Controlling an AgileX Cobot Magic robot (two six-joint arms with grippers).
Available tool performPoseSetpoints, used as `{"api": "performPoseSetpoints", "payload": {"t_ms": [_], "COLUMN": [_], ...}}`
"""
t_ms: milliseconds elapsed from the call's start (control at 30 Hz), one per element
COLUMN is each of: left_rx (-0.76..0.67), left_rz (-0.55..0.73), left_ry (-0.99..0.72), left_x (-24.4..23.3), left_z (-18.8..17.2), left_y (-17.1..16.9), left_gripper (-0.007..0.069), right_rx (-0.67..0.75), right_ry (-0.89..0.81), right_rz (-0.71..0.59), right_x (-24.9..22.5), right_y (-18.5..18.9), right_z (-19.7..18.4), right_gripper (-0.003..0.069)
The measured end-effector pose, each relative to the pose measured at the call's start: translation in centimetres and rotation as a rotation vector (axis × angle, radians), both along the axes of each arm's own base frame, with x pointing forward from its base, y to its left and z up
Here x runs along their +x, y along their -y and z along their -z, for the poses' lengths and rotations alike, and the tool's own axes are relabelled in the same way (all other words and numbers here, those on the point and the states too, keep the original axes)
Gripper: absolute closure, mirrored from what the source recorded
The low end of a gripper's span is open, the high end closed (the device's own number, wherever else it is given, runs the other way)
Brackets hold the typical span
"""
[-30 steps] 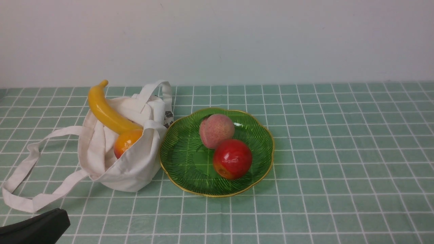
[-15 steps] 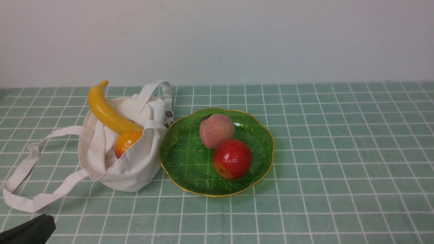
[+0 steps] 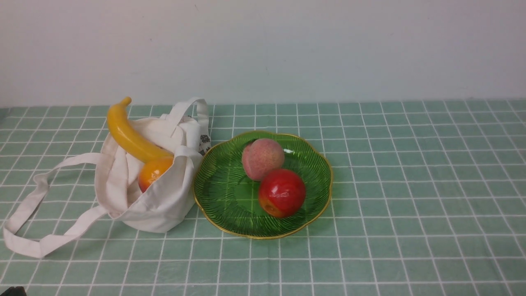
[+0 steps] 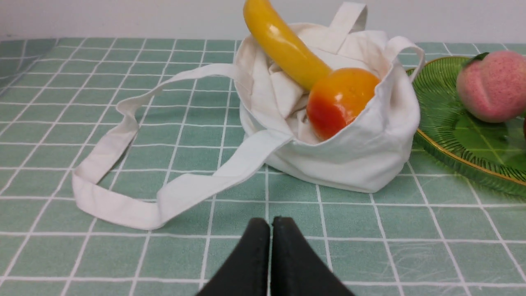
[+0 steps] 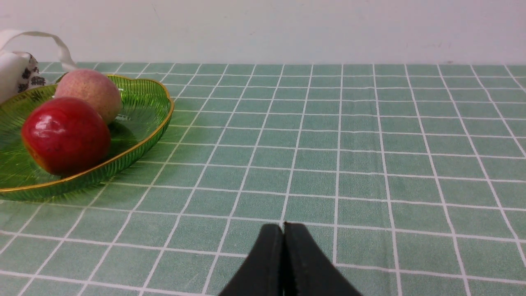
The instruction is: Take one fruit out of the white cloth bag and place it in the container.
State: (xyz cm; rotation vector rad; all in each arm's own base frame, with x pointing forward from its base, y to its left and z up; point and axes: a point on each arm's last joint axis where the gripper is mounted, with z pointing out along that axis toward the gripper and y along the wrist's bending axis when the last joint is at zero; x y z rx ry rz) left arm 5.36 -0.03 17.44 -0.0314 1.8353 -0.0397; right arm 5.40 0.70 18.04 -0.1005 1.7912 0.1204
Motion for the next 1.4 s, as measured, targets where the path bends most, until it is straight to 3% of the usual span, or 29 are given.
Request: {"api": "performPoseSetpoints", "payload": {"t_ms": [1400], "left_rx": [0.001], "left_rz": [-0.007], "left_ry": [-0.045], "left_x": [-0.11], "left_z": [0.40], "left_y": [-0.04], "left_gripper": [0.0633], "right_rx": [0.000], "right_ry": [0.000], "right_rz": [0.000], "right_x": [0.00], "right_y": [0.00], "right_z": [0.00], "right_gripper": [0.0674]}}
